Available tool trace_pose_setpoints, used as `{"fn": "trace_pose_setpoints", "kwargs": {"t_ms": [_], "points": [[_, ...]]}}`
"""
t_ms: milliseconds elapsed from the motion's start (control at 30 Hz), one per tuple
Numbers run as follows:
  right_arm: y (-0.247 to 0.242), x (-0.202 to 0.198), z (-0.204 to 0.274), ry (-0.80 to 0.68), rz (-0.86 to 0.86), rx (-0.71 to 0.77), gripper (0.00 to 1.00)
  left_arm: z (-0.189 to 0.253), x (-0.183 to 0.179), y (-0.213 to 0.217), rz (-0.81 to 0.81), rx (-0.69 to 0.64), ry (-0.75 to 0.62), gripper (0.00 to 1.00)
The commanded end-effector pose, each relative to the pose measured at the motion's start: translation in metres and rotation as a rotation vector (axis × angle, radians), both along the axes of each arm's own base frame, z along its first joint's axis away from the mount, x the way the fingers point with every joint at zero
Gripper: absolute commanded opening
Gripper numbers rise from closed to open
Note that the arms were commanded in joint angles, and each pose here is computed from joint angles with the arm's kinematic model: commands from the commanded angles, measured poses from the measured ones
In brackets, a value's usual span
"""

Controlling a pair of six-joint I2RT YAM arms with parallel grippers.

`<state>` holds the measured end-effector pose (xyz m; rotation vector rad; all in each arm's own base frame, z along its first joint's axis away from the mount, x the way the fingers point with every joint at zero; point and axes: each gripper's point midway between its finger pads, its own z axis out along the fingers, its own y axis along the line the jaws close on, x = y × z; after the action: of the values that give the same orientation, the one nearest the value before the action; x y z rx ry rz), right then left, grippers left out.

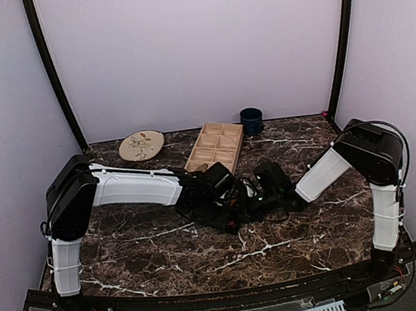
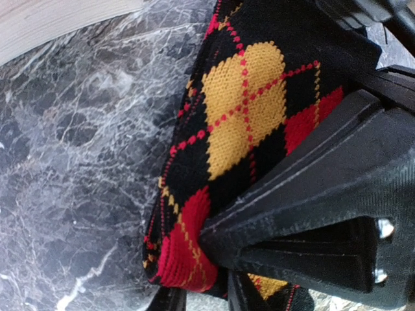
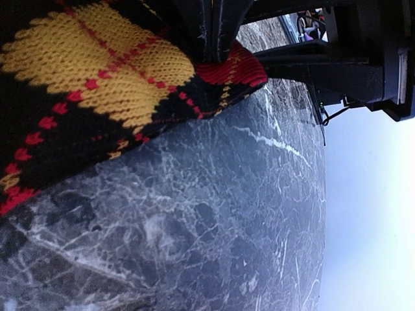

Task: Roll the socks
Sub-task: Smooth out the sock at the center of the board.

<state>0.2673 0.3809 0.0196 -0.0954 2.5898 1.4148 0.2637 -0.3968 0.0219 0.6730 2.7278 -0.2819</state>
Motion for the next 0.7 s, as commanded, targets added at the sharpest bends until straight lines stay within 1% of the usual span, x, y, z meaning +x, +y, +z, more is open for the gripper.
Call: {"fn": "trace_pose_setpoints", "kwargs": {"t_ms": [0, 100, 300, 667], "points": [[-0.025, 0.008, -0.030, 0.023, -0.086, -0.124, 0.00, -0.030, -0.010, 0.023, 0.020, 0.094, 0.097, 0.22], [-0.034, 0.016, -0.030, 0.020, -0.112, -0.125, 0.00, -0.038, -0.015, 0.026, 0.020, 0.107, 0.135, 0.20], [-0.050, 0.034, -0.031, 0.022, -0.161, -0.109, 0.00, -0.051, -0.022, 0.030, 0.016, 0.124, 0.192, 0.18], [-0.089, 0.053, -0.045, 0.032, -0.233, -0.162, 0.00, -0.058, -0.024, 0.031, 0.013, 0.131, 0.229, 0.17]]}}
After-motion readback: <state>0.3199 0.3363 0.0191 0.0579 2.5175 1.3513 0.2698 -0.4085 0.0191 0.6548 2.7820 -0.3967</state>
